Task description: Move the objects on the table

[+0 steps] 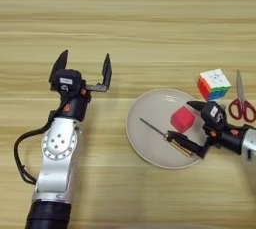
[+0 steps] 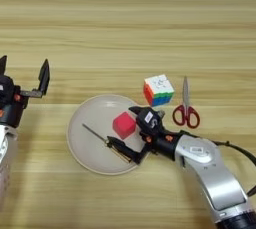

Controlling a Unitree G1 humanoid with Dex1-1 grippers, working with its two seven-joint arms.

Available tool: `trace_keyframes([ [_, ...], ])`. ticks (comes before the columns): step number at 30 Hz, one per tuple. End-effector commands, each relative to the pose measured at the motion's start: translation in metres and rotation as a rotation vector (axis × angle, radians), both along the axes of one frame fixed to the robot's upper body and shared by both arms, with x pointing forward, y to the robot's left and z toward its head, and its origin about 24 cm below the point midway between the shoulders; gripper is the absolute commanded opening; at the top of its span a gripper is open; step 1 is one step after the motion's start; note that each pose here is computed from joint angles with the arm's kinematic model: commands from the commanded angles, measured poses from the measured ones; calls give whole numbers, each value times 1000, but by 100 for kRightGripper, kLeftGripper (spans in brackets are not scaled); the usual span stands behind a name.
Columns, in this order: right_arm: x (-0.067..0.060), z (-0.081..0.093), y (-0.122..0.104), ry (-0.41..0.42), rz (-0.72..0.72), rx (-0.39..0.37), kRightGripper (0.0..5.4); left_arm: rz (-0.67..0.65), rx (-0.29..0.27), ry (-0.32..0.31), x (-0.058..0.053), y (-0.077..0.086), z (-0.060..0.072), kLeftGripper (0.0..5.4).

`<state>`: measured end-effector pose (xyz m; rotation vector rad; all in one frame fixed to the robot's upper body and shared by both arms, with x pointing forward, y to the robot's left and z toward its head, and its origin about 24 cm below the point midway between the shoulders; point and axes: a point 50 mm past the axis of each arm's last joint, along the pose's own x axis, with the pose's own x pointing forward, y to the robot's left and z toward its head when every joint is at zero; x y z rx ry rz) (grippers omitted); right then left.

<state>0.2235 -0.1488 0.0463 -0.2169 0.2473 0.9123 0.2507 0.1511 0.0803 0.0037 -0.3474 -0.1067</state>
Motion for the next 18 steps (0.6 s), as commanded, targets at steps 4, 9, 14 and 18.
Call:
trace_keyframes([
  [4, 0, -4, 0, 30, -21, -28, 447, 0, 1, -6, 0, -3, -1, 540],
  [9, 0, -6, 2, 43, -31, -30, 387, -10, -4, -6, -1, -5, -1, 540],
  [14, 1, -8, 3, 49, -35, -34, 332, -13, -6, -9, -1, -5, 0, 540],
  [18, 1, -9, 4, 50, -37, -36, 285, -14, -8, -10, -1, -5, 0, 540],
])
